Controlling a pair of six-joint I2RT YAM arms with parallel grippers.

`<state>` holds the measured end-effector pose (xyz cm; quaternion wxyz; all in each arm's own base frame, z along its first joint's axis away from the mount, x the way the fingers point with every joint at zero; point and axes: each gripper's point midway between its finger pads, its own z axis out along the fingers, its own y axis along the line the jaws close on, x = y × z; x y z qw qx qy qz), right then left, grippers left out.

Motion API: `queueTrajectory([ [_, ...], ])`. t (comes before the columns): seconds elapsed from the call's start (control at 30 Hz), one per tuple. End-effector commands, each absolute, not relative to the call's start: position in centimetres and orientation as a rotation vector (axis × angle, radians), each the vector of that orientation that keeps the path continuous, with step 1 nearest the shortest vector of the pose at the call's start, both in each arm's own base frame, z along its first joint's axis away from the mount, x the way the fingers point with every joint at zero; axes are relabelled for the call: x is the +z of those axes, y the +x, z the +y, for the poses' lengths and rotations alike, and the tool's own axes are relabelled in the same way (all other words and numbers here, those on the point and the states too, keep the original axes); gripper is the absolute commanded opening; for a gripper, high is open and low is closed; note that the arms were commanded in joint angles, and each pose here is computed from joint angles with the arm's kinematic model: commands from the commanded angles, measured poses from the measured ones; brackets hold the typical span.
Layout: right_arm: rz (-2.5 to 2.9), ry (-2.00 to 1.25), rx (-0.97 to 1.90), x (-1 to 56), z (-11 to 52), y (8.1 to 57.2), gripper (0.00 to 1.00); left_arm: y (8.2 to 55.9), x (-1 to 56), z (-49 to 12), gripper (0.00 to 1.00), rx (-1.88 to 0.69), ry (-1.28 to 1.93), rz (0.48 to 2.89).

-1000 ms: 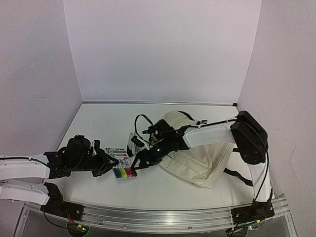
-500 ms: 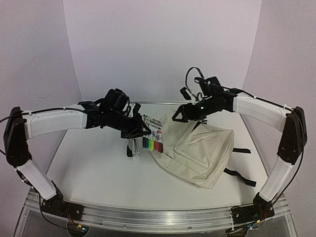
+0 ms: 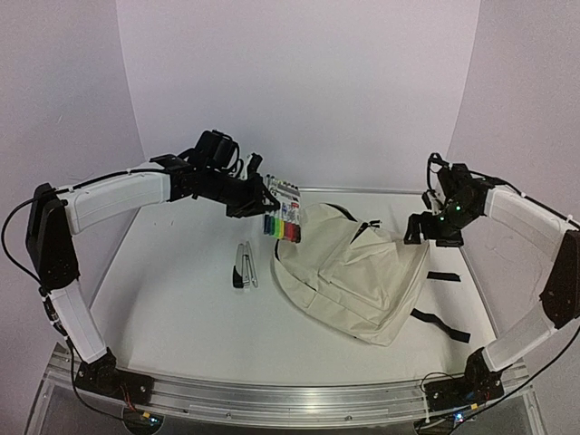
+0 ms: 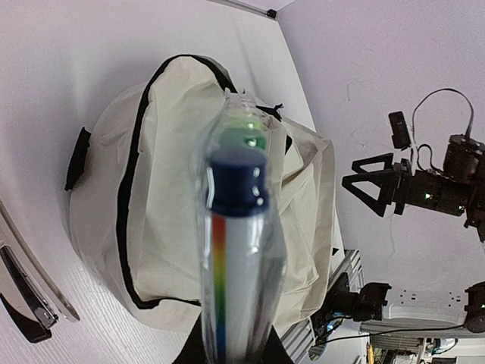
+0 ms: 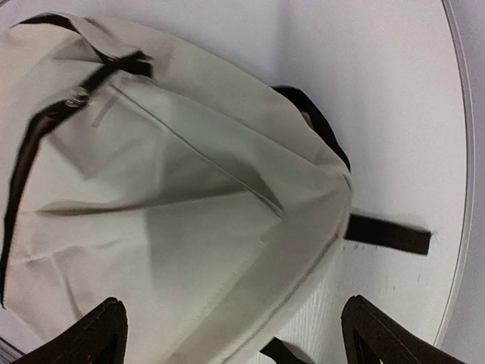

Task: Pack the student bag
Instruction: Pick up the stationery from the center of the board, then adjust the student bag at the center of the board.

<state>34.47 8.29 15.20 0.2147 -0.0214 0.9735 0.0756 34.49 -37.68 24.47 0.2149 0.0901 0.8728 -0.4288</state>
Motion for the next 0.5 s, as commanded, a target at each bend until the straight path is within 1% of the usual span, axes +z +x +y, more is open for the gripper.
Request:
queueTrajectory([
  [0.0,2.854,0.106,0.451,13.0,9.7,30.2,0.98,34.7,26.1,-38.4,0.0,-1.2,0.316,2.372],
  [0.1,2.872,0.183,0.657,12.4,11.8,29.3,0.98,34.8,26.2,-38.3,0.0,-1.193,0.308,2.369],
  [0.17,2.877,0.204,0.74,11.8,12.7,29.3,0.97,35.0,26.4,-38.1,0.0,-1.189,0.294,2.364],
  [0.23,2.887,0.175,0.744,10.9,12.8,29.6,0.88,35.0,26.4,-37.8,0.0,-1.186,0.279,2.361],
  [0.3,2.902,0.086,0.604,9.7,11.6,30.4,0.69,35.0,26.4,-37.6,0.0,-1.185,0.266,2.361],
  [0.33,2.921,0.088,0.513,8.9,10.4,30.7,0.58,35.0,26.4,-37.5,0.0,-1.184,0.26,2.361],
  [0.4,2.96,0.13,0.474,7.7,9.1,31.0,0.31,35.0,26.4,-37.3,0.0,-1.181,0.252,2.362],
  [0.43,2.952,0.109,0.458,7.8,8.9,31.6,0.2,35.0,26.4,-37.2,0.0,-1.178,0.25,2.362],
  [0.47,2.935,0.067,0.438,8.2,8.8,32.4,0.11,35.0,26.5,-37.1,0.0,-1.174,0.249,2.361],
])
